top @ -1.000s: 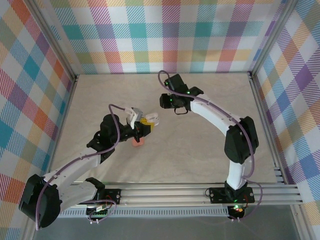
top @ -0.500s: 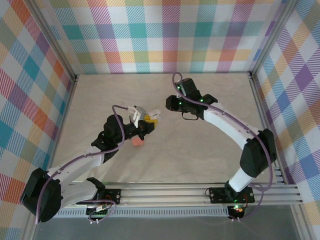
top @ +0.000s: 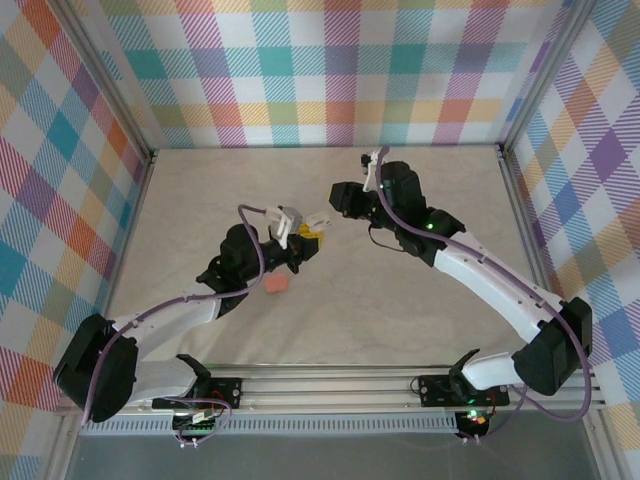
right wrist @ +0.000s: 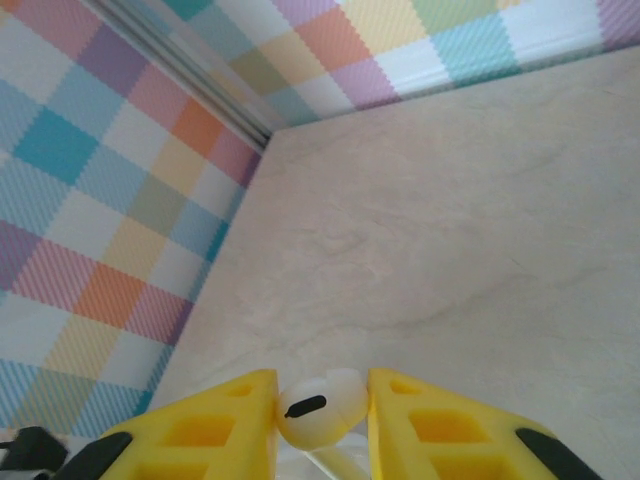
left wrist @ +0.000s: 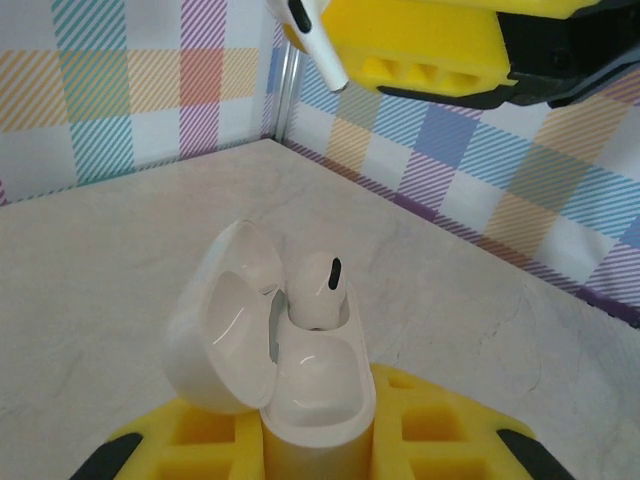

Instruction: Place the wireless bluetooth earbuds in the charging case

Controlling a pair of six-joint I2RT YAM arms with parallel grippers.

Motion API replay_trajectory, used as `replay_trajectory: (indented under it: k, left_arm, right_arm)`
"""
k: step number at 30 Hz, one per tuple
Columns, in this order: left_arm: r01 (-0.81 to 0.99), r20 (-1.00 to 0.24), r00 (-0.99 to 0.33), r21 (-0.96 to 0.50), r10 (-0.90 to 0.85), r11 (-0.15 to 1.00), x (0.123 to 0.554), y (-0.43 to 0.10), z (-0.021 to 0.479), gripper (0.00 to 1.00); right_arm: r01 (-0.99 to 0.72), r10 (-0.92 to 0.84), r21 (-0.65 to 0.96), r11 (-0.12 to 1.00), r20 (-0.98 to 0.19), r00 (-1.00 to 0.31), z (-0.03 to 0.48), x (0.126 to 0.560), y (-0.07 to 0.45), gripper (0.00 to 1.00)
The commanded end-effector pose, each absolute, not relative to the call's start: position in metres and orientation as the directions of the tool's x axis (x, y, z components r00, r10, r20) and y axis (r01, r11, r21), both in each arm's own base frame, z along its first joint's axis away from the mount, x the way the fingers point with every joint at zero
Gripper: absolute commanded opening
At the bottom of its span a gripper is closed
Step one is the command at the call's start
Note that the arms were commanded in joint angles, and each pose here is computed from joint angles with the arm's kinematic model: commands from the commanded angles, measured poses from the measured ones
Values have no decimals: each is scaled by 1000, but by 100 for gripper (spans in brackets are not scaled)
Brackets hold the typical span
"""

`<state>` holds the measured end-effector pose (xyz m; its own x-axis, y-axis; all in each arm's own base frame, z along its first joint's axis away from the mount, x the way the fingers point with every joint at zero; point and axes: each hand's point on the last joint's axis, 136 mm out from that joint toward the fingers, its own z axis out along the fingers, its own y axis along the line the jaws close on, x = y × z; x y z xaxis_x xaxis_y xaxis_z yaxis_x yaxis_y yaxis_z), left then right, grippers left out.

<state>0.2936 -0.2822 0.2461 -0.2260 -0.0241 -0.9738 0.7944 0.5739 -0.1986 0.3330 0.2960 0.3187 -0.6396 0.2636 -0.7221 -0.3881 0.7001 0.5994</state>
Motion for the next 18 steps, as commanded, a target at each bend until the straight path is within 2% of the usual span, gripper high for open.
replay_trajectory:
  k: [1,18]
  left_arm:
    - [815,-985,-139,-170,-98,555,295,-291,285,0]
    - [772,-982,-123,-184,-141,608,310,-299,292,0]
  right_arm:
    - [-473,306,627,619,-748,-590,348,325,309,28]
    - [-494,317,643,585,-742,-591,343,311,324,27]
